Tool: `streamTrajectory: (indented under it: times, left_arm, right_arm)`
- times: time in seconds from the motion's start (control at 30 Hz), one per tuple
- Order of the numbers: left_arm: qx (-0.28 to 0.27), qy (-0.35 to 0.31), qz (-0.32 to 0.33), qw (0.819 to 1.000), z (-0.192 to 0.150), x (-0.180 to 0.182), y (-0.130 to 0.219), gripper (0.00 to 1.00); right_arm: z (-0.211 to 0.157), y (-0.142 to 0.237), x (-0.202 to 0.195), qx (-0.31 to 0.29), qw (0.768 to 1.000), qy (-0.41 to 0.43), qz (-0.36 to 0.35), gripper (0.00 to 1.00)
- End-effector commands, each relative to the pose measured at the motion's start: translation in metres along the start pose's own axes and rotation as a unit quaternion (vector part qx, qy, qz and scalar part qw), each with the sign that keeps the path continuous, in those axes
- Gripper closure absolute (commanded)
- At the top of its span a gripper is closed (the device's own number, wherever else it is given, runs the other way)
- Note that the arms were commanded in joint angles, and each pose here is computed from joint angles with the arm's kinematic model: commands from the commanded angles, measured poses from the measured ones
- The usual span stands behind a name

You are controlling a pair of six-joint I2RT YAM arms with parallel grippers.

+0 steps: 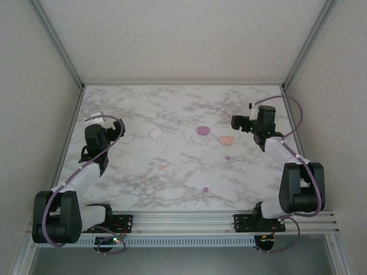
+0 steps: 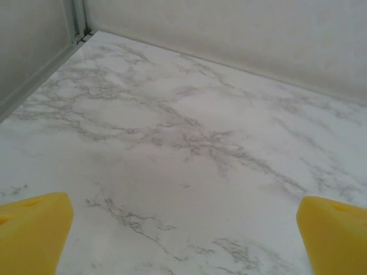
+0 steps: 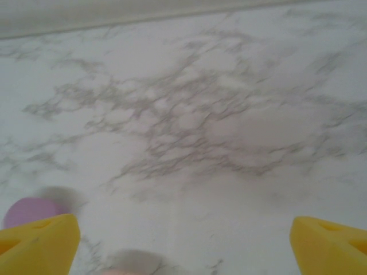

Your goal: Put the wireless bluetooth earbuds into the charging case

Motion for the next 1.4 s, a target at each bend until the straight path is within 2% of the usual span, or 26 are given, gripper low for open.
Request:
streamTrajectory:
  times: [0.0,0.2,0.4,0.5,0.67,0.9,1.37]
  left_arm:
    - [0.008,0.074,0.031,0.997,0.016,0.005,0.007,0.00]
    - [0.029,0.149,-0.010,0.988,0.025,-0.010,0.008,0.00]
    - [0.101,0.184,-0.070,0.975,0.015,-0.032,0.002,0.00]
    - [0.123,0.175,-0.074,0.974,0.006,-0.037,0.003,0.00]
    - [0.145,0.167,-0.086,0.971,-0.005,-0.044,0.005,0.00]
    - [0.165,0.146,-0.093,0.971,-0.015,-0.055,0.004,0.00]
    - [0.175,0.118,-0.095,0.973,-0.015,-0.067,0.000,0.00]
  right_arm:
    - [-0.015,-0.004,0.018,0.093,0.991,-0.049,0.082,0.10]
    - [-0.004,-0.017,0.023,0.125,0.982,-0.083,0.112,0.16]
    - [-0.006,-0.032,0.022,0.149,0.976,-0.107,0.116,0.21]
    - [-0.012,-0.042,0.022,0.169,0.971,-0.118,0.124,0.22]
    - [-0.029,-0.061,0.025,0.223,0.953,-0.140,0.146,0.29]
    - [-0.048,-0.075,0.026,0.264,0.939,-0.150,0.162,0.31]
    - [-0.071,-0.058,0.052,0.310,0.921,-0.122,0.202,0.36]
Point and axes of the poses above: each hand's point on the last joint's axis, 136 mm out from that joint toward the fingers, its own y axis back along the fingers, its own x axis along the line the jaws close on, z = x × y, the point moved 5 cm from there along y, back along the fingers, and after that the axes turned 5 degrees about y, right-handed, at the moved point
